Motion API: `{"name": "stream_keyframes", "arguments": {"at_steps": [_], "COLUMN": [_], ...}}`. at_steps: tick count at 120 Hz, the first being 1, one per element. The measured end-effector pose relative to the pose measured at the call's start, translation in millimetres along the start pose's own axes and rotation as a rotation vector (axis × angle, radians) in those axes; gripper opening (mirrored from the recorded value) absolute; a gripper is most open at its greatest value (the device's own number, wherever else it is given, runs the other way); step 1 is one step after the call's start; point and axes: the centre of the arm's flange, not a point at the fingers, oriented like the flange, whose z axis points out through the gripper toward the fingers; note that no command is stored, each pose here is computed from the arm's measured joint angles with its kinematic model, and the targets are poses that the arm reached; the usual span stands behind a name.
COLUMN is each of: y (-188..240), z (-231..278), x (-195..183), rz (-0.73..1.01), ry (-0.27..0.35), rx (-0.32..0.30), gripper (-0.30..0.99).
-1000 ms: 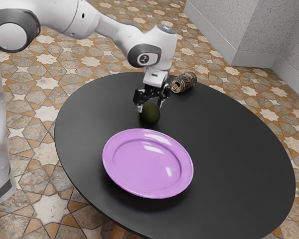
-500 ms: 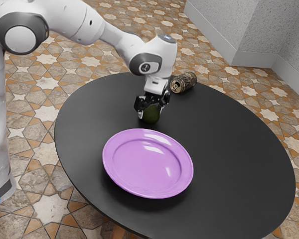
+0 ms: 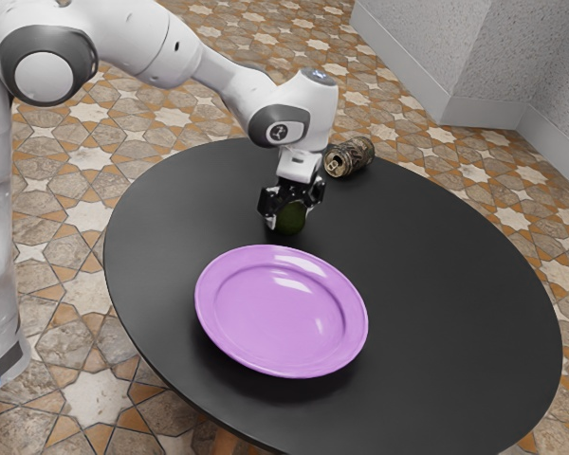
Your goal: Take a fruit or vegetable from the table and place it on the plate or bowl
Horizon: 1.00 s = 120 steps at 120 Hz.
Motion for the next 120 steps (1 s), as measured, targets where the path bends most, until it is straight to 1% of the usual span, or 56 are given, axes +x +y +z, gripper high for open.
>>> {"name": "stream_keyframes", "arguments": {"at_steps": [33,45,69,79,83,87,100,106,112,120], "y": [-0.7,0.5,6.7,12.9,15.3,20.2,53.9,70.4,80.6,85.6], "z": [-2.9,-9.8,-48.3,-72.4,-84.6,-94.4,-118.7,-126.2,-128.9,-129.7], "x": [0.7,2.0,6.2,11.0,20.4,38.0,133.1,167.8,185.9,193.1], "rz": [-0.008,-0.013,-0.020,-0.018,-0.006,0.021,0.179,0.236,0.261,0.261], "ry": [0.000,0.001,0.011,0.016,0.018,0.020,0.032,0.036,0.037,0.035], "rx": [0.011,0.020,0.066,0.091,0.104,0.113,0.128,0.130,0.126,0.119], "gripper": [0.46,0.41,0.40,0.40,0.40,0.39,0.39,0.39,0.39,0.40]}}
